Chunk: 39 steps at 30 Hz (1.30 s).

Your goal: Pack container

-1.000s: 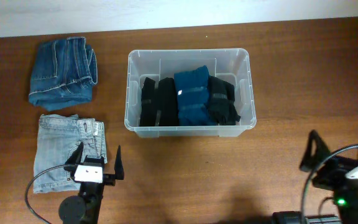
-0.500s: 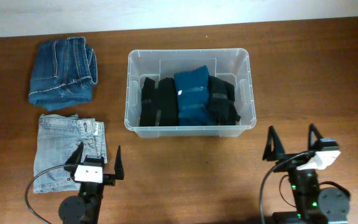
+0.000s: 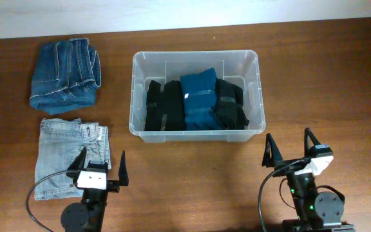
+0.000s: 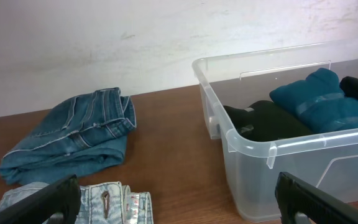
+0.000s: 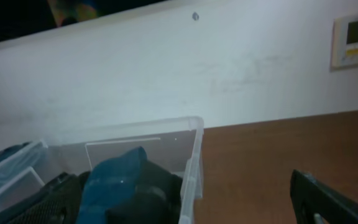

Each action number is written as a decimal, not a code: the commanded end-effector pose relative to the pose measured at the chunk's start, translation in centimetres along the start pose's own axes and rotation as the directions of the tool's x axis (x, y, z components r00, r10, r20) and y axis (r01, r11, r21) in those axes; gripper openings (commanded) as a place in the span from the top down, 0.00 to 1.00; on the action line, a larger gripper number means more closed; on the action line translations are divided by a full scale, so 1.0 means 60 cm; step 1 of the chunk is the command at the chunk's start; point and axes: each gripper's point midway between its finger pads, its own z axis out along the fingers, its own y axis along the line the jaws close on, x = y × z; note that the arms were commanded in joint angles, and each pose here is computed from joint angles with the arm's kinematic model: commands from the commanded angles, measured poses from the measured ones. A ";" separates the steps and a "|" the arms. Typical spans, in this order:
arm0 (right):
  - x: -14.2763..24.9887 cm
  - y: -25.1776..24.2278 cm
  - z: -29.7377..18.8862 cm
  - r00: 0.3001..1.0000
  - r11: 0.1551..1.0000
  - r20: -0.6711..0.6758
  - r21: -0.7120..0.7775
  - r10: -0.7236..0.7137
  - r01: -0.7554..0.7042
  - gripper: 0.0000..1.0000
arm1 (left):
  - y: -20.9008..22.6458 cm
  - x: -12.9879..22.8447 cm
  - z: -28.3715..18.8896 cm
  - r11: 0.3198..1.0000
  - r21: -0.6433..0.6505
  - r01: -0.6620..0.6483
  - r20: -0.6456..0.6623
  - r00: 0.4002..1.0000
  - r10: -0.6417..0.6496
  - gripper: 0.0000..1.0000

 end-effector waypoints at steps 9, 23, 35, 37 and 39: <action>0.079 -0.025 0.004 0.995 0.999 -0.099 0.044 0.006 -0.001 0.02 | 0.003 0.002 0.000 1.000 -0.009 -0.016 -0.001 1.000 0.016 0.01; 0.090 -0.027 0.003 0.992 0.999 -0.125 0.052 0.011 -0.004 0.01 | 0.003 0.002 0.000 1.000 -0.010 -0.016 -0.001 1.000 0.016 0.01; 0.090 -0.027 0.003 0.992 0.999 -0.125 0.052 0.011 -0.004 0.02 | 0.003 0.002 0.000 1.000 -0.009 -0.016 -0.001 1.000 0.016 0.01; 0.090 -0.027 0.003 0.992 0.999 -0.125 0.052 0.011 -0.004 0.02 | 0.003 0.002 0.000 1.000 -0.010 -0.016 -0.001 1.000 0.016 0.01; 0.090 -0.027 0.003 0.992 0.999 -0.125 0.052 0.011 -0.004 0.02 | 0.003 0.002 0.000 1.000 -0.010 -0.016 -0.001 1.000 0.016 0.01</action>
